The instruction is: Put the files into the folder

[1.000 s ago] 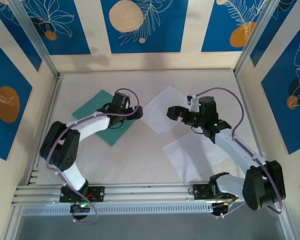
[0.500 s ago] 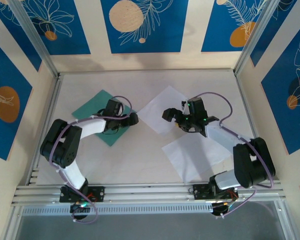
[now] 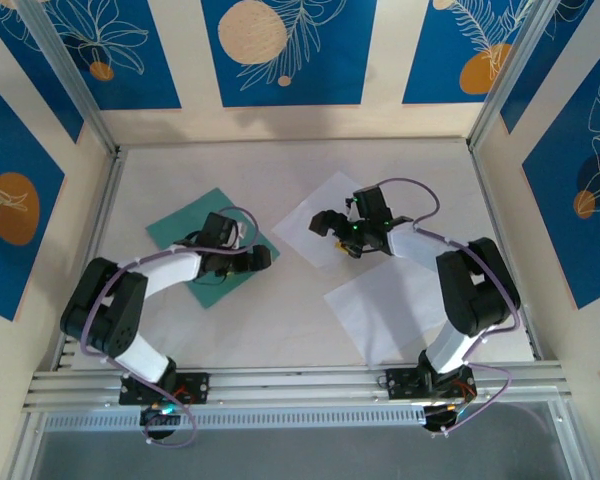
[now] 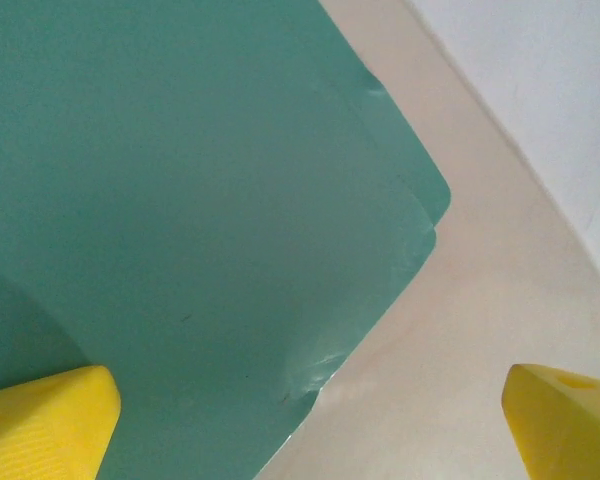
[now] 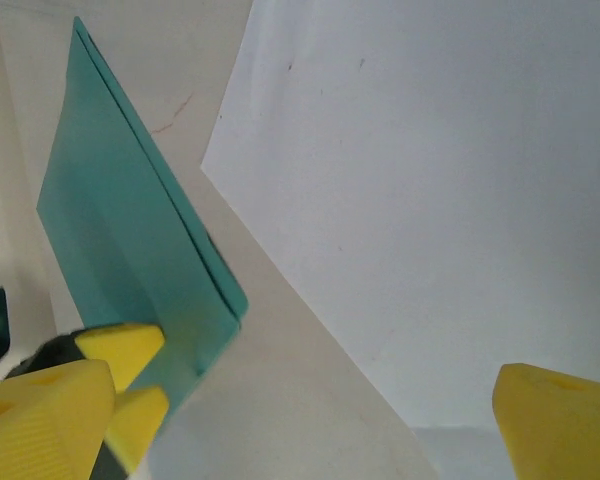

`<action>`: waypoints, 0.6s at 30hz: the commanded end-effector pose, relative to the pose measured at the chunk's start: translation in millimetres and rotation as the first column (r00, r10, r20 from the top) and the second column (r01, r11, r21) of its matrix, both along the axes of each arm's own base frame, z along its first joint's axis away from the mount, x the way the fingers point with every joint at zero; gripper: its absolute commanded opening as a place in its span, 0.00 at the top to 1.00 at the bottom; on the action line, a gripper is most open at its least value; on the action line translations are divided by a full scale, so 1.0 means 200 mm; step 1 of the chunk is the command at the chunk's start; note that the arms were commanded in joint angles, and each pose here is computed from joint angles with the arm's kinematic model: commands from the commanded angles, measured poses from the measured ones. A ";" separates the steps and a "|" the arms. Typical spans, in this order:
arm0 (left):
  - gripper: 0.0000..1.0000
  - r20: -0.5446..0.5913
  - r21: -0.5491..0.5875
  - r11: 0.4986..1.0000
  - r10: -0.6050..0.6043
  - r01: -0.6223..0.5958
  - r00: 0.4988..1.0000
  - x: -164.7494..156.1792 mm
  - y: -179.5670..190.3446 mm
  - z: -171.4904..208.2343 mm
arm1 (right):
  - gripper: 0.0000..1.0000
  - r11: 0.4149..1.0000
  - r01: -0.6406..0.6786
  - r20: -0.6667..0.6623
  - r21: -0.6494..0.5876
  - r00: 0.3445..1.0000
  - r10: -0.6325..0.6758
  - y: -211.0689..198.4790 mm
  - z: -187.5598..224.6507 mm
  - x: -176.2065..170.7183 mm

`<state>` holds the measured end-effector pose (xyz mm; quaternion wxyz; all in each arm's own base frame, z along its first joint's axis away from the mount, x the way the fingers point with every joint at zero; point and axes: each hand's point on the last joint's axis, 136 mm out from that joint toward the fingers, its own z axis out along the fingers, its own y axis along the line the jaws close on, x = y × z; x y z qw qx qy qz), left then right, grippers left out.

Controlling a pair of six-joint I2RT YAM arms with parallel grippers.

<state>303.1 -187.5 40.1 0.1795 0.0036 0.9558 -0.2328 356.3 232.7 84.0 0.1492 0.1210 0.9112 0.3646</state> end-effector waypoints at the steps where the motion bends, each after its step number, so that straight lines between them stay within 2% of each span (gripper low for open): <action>1: 0.01 -0.177 0.097 0.993 -0.044 0.062 0.983 -0.26 0.12 -0.08 | 0.04 0.999 -0.034 -0.023 0.033 0.999 0.035 0.08 0.02 0.00; 6: 0.01 -0.188 0.166 0.985 -0.018 0.049 0.982 -0.31 0.22 -0.01 | 0.04 0.997 -0.071 -0.021 0.041 0.997 0.072 0.16 0.03 -0.02; 9: 0.01 -0.135 0.194 0.981 0.023 0.003 0.991 -0.27 0.27 0.06 | 0.05 0.994 -0.099 -0.015 0.051 0.995 0.100 0.20 0.05 -0.05; 13: 0.00 -0.020 0.261 0.952 0.170 -0.158 0.985 -0.14 0.45 0.16 | 0.05 0.988 -0.138 0.010 0.076 0.990 0.138 0.25 0.09 -0.11; 18: 0.00 0.096 0.315 0.877 0.351 -0.363 0.931 -0.02 0.71 0.21 | 0.07 0.975 -0.194 0.052 0.108 0.981 0.189 0.30 0.14 -0.18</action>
